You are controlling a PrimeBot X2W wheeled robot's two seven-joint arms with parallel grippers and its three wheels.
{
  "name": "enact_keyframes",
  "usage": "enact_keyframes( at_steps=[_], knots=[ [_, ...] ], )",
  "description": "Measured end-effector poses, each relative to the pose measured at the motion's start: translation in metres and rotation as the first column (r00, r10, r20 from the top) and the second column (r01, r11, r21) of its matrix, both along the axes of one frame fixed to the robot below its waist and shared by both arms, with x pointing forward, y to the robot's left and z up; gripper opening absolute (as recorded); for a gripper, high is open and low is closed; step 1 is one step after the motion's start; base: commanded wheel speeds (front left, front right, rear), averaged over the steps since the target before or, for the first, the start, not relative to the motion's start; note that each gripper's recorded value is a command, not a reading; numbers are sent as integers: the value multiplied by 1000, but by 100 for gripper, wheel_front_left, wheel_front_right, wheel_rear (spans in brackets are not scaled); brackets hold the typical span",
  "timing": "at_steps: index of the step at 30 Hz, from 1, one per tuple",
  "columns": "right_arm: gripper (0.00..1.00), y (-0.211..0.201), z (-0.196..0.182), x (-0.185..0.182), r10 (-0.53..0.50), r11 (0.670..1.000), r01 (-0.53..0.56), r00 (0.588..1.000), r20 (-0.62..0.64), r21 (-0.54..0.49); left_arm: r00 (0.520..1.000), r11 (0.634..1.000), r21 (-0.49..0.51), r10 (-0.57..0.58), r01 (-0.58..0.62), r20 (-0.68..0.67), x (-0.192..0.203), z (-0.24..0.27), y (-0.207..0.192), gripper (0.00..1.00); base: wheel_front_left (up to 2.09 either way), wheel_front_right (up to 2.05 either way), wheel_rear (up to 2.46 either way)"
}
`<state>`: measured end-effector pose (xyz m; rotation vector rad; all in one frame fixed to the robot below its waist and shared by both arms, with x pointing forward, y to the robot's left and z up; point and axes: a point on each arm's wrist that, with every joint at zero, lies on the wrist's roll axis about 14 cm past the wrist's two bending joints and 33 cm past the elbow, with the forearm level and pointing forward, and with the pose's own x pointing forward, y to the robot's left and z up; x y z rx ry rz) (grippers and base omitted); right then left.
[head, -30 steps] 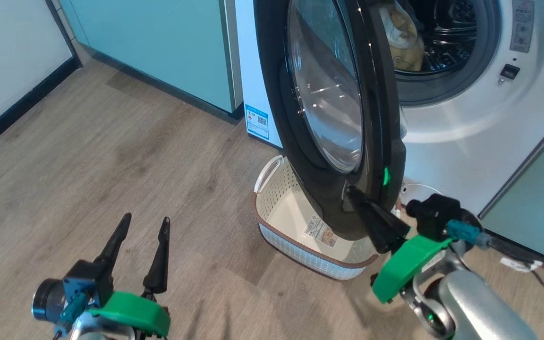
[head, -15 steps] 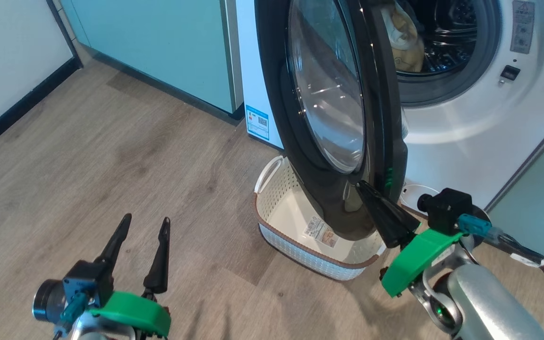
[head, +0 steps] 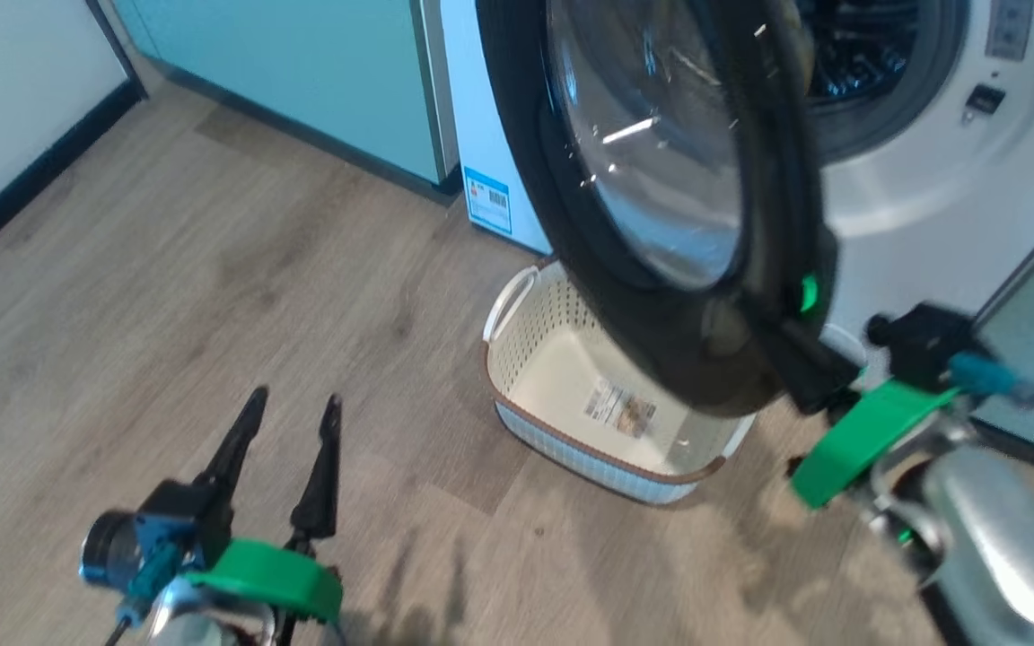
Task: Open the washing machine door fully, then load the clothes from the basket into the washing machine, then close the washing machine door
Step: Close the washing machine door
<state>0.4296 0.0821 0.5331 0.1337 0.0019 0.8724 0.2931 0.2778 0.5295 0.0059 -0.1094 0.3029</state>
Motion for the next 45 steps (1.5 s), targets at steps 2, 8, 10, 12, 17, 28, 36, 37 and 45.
enact_keyframes(
  at_steps=[2, 8, 10, 12, 17, 28, 36, 37, 45],
  knots=[
    [0, -9, -2, 14, -31, 999, 31, 1000, -2, -9, 1000, 1000, 0, -6, 6, 9, 8, 3, -2, 100, 0, 0, 0],
    [0, -26, 2, 53, -101, 995, 101, 995, 19, -13, 1000, 1000, -3, -25, 25, 14, 32, 4, -5, 100, 0, 0, 0],
    [0, -31, 2, 66, -118, 993, 118, 993, 24, -21, 999, 999, -8, -31, 31, 12, 40, 2, -7, 100, 0, 0, 0],
    [0, -38, 1, 81, -142, 989, 143, 989, 30, -30, 999, 999, -15, -44, 44, 15, 49, 2, -10, 100, 0, 0, 0],
    [0, -57, -5, 118, -209, 977, 210, 977, 31, -37, 997, 997, -21, -73, 74, 26, 73, 1, -20, 100, 0, 0, 0],
    [0, -77, -28, 179, -294, 953, 294, 956, 7, -68, 995, 994, -21, -104, 104, 7, 105, -11, -25, 100, 0, 0, 0],
    [0, -77, -38, 208, -316, 945, 315, 949, 1, -85, 994, 994, -26, -108, 108, -2, 114, -16, -24, 100, 0, 0, 0],
    [0, -77, -38, 211, -316, 945, 315, 949, -1, -84, 994, 994, -26, -106, 105, -6, 114, -18, -24, 100, 0, 0, 0],
    [0, -79, -37, 232, -340, 937, 339, 940, 9, -86, 995, 995, -24, -98, 97, -20, 113, -21, -20, 100, 0, 0, 0]
  ],
)
